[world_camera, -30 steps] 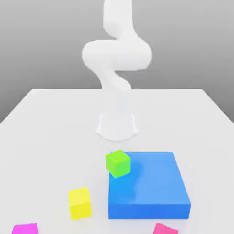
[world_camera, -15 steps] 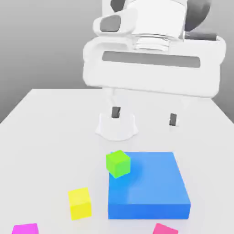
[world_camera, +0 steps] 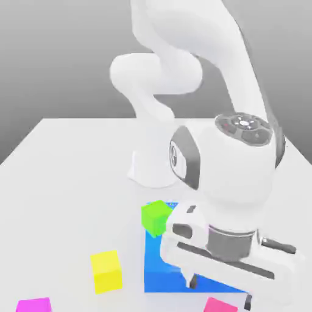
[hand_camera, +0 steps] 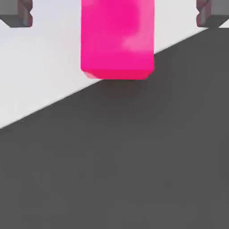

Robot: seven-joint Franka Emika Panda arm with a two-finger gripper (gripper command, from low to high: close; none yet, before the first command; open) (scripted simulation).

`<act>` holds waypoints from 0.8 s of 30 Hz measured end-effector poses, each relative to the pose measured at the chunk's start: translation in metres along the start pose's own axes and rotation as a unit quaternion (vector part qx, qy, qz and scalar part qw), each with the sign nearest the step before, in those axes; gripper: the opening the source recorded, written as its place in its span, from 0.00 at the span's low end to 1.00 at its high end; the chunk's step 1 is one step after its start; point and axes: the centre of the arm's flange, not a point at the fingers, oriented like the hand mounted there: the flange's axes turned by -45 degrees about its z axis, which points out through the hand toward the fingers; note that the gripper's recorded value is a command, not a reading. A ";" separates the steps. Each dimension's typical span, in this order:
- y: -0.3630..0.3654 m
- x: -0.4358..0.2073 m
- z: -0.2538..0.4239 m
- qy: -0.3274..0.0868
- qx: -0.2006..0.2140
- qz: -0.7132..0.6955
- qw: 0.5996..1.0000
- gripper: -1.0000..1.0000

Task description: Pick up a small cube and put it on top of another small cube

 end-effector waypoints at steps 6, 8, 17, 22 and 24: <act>0.000 -0.001 0.026 -0.001 0.000 0.000 1.000 0.00; 0.000 -0.002 0.032 -0.001 0.000 0.000 1.000 0.00; 0.084 0.060 -0.045 -0.001 -0.005 0.112 0.994 0.00; 0.199 0.110 -0.062 0.000 -0.002 0.244 0.970 0.00; 0.247 0.127 -0.047 -0.001 -0.001 0.296 0.955 0.00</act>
